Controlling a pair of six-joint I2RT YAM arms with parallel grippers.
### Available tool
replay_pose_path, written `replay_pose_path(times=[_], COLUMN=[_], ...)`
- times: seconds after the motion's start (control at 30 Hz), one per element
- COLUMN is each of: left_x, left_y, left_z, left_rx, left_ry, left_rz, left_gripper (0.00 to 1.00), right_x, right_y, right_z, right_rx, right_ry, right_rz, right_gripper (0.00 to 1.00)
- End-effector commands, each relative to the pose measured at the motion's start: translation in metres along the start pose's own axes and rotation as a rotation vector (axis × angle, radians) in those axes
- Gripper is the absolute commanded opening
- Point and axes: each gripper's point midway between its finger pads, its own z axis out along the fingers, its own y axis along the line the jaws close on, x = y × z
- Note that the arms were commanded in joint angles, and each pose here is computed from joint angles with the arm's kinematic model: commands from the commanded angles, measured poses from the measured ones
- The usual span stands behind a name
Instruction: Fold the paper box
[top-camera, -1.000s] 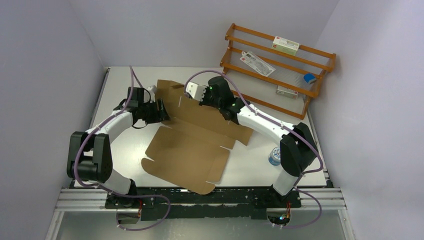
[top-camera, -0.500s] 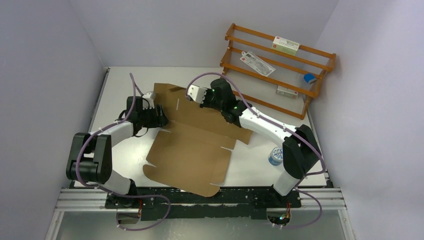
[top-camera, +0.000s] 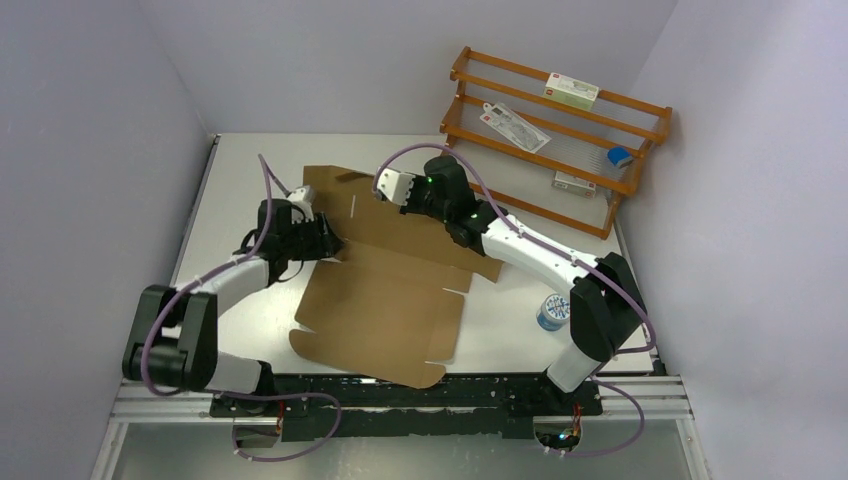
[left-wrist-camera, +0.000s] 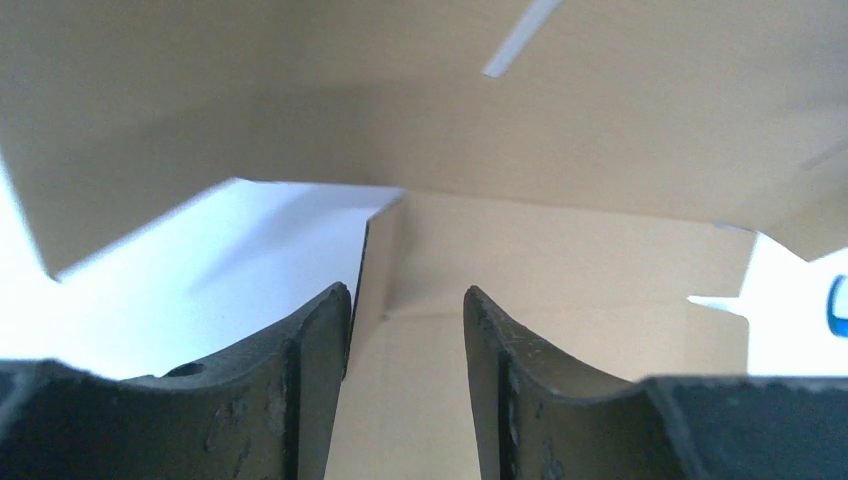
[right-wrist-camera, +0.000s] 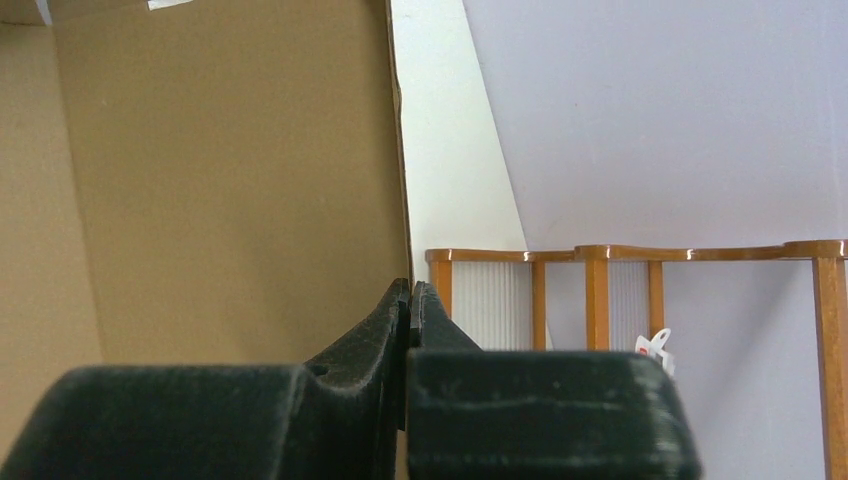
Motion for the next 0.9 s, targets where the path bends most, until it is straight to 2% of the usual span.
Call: replay_pose_path(times=[0.0,0.27,0.53,0.67,0.87], left_x=[-0.017,0.005,0.011,-0.014,-0.086], left_y=[-0.034,-0.034,-0.038,-0.034,-0.032], left_z=[-0.016,-0.020,-0.034,-0.052,-0.096], left_rx=[0.036,0.010,0.067,-0.009,-0.160], left_ry=[-0.127,-0.162,-0.295,-0.357,-0.466], left_rz=[0.018,-0.044,-0.119,-0.144,0.057], left_gripper=[0.49,0.43,0.44,0.46,0.60], right_x=[-0.011,-0.004,-0.006,-0.007,-0.013], right_y=[-0.014,0.002,0.012,0.013,0.008], right_z=[-0.009,-0.005,-0.016,-0.021,-0.033], right_rx=[0.055,0.074,0.159,0.170,0.186], right_ry=[-0.028,0.010,0.008,0.022,0.026], right_rz=[-0.013,-0.088,-0.241,-0.296,-0.339], right_gripper=[0.00,0.00,0.00,0.00,0.00])
